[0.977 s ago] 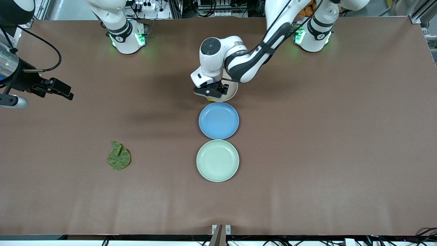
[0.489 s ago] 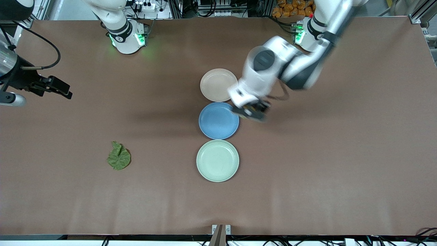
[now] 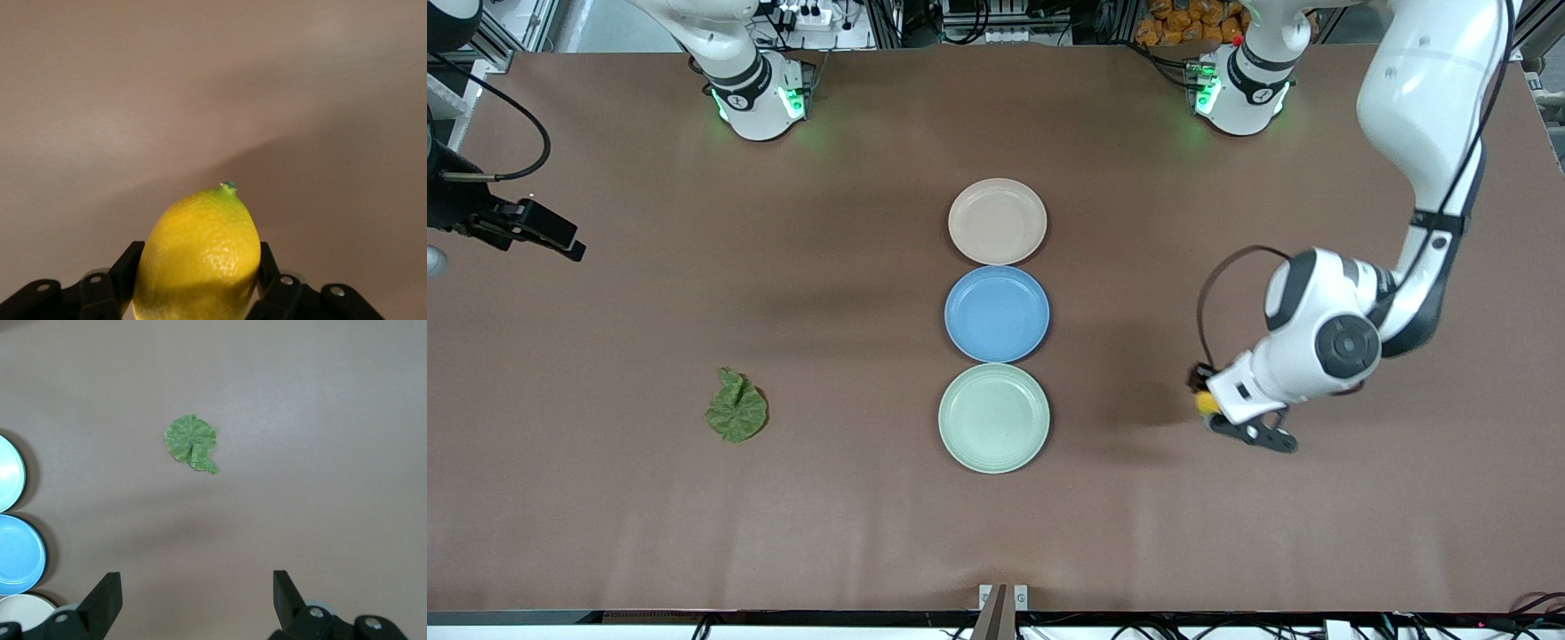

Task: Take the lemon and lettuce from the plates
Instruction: 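Lift the lemon and carry it away from the plates with the left gripper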

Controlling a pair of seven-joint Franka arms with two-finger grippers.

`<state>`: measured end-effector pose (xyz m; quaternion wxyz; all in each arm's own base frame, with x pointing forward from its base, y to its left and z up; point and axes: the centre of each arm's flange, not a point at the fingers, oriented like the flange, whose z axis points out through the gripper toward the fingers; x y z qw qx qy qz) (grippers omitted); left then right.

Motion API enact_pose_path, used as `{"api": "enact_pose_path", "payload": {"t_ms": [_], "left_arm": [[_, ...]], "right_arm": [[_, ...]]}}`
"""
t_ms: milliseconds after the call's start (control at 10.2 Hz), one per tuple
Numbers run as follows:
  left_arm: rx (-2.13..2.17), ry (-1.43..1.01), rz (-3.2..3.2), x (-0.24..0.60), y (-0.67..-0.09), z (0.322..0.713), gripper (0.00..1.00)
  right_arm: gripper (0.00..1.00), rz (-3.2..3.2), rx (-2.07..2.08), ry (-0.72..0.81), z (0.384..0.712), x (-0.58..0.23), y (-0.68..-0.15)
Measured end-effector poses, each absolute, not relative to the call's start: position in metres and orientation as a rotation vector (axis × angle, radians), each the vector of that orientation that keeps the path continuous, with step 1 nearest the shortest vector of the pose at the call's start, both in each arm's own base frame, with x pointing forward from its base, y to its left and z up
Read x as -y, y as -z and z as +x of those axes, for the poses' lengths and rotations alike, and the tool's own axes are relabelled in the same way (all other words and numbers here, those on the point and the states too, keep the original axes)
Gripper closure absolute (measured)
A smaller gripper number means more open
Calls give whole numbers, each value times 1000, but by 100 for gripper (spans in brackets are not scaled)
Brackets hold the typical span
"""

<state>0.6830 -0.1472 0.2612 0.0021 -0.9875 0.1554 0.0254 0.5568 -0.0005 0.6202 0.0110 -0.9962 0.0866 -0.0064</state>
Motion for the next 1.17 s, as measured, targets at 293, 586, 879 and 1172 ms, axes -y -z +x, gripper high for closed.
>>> {"api": "enact_pose_path", "payload": {"t_ms": [293,586,879,1172], "left_arm": [[-427,-91,-3039,103,-212,696,28],[-389,-123,-3035,84,-194,697,29],[-378,-105,-3038,80,-196,701,2],[-359,30,-3036,77,-245,718,0]], "right_arm": [[0,-3104,-245,100,558,-8,-644],[0,-3099,-238,120,563,-10,-646],[0,-3098,-234,119,570,-11,-643],[0,-3099,-232,133,572,-13,-644]]}}
